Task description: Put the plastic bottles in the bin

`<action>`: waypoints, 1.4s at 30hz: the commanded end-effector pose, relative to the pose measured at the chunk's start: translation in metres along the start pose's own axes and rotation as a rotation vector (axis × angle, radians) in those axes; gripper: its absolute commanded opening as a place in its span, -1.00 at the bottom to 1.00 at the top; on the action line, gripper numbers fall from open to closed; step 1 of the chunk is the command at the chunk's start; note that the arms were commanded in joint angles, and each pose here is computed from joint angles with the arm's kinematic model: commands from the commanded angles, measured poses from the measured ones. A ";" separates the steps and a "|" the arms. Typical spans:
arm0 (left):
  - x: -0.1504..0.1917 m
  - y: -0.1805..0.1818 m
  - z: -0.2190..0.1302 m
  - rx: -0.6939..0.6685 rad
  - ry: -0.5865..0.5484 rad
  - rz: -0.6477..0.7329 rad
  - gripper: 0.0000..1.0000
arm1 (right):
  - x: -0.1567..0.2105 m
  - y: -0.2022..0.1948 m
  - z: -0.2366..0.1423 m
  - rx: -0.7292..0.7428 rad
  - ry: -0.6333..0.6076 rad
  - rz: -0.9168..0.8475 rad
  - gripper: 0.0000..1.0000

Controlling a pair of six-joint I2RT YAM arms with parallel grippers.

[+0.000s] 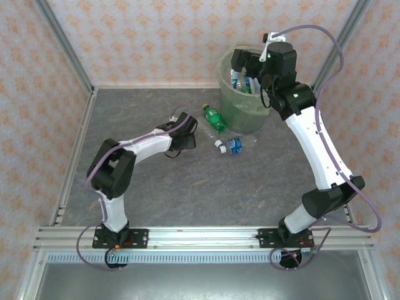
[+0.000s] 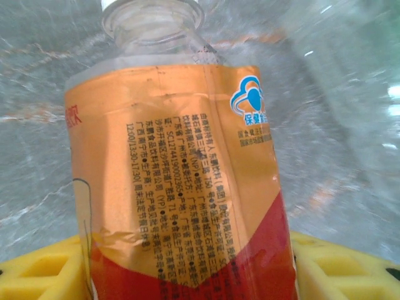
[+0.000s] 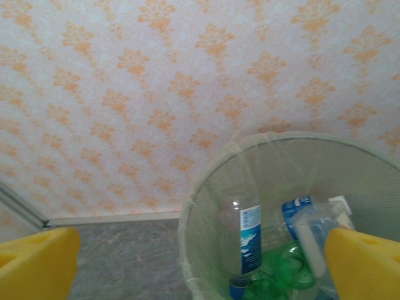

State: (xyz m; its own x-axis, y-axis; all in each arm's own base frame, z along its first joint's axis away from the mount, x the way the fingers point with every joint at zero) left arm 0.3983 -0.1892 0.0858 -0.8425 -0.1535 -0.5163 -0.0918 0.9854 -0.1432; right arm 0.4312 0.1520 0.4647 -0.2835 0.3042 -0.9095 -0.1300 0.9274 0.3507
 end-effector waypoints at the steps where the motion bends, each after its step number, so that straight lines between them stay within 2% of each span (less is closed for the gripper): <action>1: -0.036 -0.020 -0.048 0.151 -0.184 0.012 0.20 | -0.008 0.025 -0.004 -0.127 0.001 0.044 0.99; 8: -0.054 -0.036 -0.124 0.323 -0.396 0.109 0.19 | 0.006 0.068 0.000 -0.376 0.121 0.083 0.97; 11: -0.058 -0.040 -0.154 0.367 -0.478 0.161 0.16 | 0.015 0.087 0.001 -0.486 0.186 0.107 0.79; 17: -0.062 -0.038 -0.202 0.401 -0.606 0.209 0.16 | 0.040 0.114 0.007 -0.589 0.313 0.124 0.49; 25: -0.061 -0.039 -0.231 0.431 -0.661 0.257 0.15 | 0.079 0.141 0.006 -0.650 0.447 0.080 0.40; 32: -0.061 -0.042 -0.238 0.434 -0.670 0.294 0.13 | 0.110 0.167 0.000 -0.704 0.536 0.053 0.32; 42: -0.062 -0.043 -0.251 0.451 -0.692 0.298 0.10 | 0.134 0.176 0.006 -0.720 0.612 0.067 0.19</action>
State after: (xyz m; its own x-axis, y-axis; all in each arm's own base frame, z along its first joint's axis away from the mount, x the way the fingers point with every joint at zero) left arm 0.3263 -0.2037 0.3149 -0.3236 -0.0427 -0.9452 0.4022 0.8980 -0.1782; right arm 0.3819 0.3552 0.3913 -0.7428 0.0009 -0.6696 -0.5705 0.5225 0.6336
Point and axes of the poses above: each hand's point on the last joint's axis, 136 mm out from that joint toward the fingers, its own z axis out along the fingers, its own y axis along the line the jaws close on, x = y × z, the point moved 1 cm from there along -z, back along the fingers, and after that the axes turned 4 degrees about z, right-handed, at the moved point
